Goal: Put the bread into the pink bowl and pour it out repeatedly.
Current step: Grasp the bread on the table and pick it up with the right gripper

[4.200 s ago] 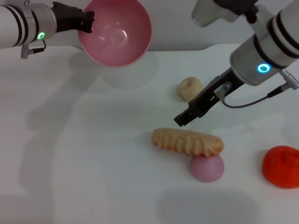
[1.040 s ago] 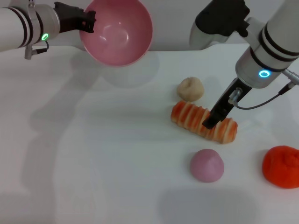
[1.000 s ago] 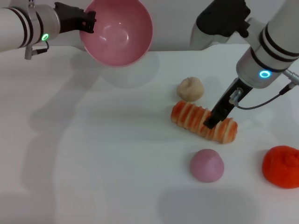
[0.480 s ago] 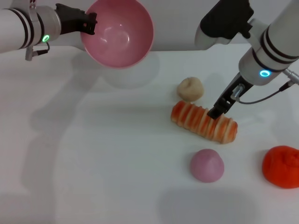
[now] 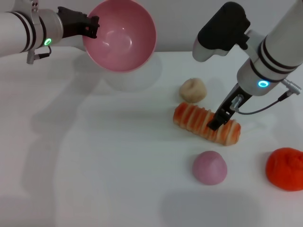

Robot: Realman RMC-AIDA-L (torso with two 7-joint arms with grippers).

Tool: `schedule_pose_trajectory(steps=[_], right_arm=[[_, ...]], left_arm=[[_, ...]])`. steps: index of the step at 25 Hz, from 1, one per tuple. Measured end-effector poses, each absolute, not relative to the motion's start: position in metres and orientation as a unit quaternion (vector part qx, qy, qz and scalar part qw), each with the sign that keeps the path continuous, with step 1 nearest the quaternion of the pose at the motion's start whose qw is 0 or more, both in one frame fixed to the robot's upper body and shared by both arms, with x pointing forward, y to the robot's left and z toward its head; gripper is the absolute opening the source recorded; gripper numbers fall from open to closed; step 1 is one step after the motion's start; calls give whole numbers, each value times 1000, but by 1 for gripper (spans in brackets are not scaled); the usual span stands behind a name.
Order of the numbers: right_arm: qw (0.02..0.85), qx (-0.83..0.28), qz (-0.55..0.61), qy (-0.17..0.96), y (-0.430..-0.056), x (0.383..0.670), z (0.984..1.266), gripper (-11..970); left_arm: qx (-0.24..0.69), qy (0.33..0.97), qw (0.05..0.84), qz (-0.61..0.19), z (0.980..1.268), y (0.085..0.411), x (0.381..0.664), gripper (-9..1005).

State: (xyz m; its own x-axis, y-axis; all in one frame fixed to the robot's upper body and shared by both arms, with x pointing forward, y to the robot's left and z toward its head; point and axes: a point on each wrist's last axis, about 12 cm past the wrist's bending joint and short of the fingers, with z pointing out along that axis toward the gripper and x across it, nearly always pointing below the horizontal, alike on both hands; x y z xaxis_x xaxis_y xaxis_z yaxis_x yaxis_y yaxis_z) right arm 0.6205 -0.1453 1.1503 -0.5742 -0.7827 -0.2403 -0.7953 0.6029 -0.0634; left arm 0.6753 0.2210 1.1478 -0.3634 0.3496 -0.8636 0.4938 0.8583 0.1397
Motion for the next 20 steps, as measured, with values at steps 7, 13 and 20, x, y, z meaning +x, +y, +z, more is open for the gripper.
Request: schedule_pose_trajectory(steps=[7, 13, 20], right_arm=[[122, -445, 25, 887, -145, 621, 1142, 631], [117, -443, 21, 889, -147, 622, 1133, 631], [119, -440, 20, 890, -149, 624, 1126, 631]], left_arm=[[255, 824, 501, -72, 1146, 222, 674, 42], [256, 824, 500, -71, 1145, 222, 674, 42], [265, 823, 498, -72, 1145, 218, 674, 42]])
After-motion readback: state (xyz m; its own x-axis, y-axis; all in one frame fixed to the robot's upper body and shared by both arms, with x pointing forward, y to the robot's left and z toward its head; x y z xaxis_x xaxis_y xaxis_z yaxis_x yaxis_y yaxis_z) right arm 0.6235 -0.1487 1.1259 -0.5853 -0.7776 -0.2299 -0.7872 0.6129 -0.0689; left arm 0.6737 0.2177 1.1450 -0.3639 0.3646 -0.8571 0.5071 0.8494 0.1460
